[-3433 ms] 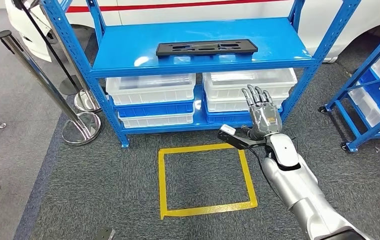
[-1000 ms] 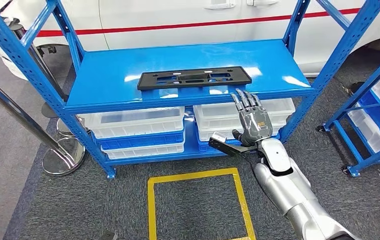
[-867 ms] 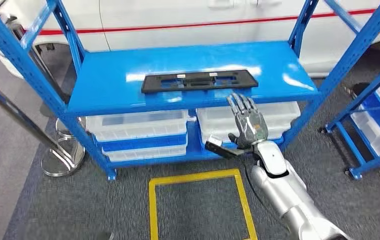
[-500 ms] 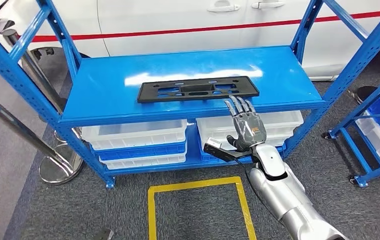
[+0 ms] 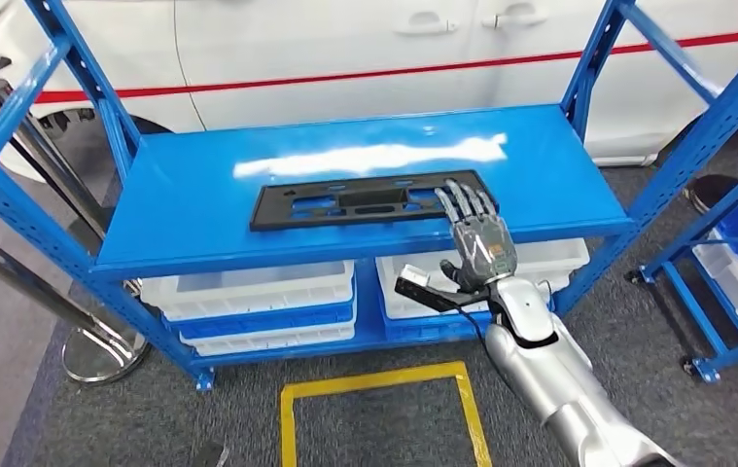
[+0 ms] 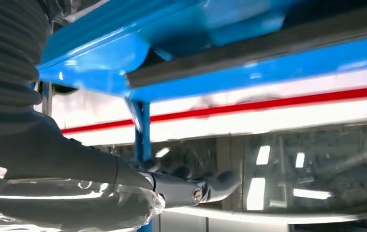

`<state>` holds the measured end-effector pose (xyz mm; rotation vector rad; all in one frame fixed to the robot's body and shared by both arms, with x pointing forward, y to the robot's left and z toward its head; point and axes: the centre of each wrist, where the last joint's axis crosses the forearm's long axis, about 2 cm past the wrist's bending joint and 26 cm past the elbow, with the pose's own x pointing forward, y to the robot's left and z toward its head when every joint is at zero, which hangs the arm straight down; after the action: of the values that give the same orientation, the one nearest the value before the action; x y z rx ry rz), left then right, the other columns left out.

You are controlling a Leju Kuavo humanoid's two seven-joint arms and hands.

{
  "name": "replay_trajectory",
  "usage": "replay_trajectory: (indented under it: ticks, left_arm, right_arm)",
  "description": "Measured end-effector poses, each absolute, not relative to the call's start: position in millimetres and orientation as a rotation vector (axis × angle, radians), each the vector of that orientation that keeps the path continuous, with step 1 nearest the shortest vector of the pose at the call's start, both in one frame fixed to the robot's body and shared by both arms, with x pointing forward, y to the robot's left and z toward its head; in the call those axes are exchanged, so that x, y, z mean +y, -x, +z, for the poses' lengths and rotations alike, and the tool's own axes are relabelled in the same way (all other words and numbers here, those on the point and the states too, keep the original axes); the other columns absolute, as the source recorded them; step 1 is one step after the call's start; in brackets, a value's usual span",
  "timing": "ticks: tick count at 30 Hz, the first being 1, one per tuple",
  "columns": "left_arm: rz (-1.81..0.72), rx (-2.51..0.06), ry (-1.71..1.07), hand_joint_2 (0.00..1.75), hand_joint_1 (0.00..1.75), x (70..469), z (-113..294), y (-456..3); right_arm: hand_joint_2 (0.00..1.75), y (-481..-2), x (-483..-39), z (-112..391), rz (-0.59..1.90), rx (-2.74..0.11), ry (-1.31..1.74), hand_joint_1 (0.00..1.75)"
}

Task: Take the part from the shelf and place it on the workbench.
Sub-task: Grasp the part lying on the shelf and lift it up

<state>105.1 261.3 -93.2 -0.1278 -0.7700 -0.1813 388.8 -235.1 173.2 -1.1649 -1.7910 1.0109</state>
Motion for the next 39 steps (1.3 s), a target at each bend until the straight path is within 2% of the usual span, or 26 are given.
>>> replay_trajectory:
  ticks: [39]
  left_arm:
    - [-0.192, -0.824, 0.108, 0.0, 0.0, 264.1, -87.2, -127.5]
  right_arm:
    - [1.75, -383.9, -216.4, 167.5, 1.085, -1.816, 1.098, 0.0]
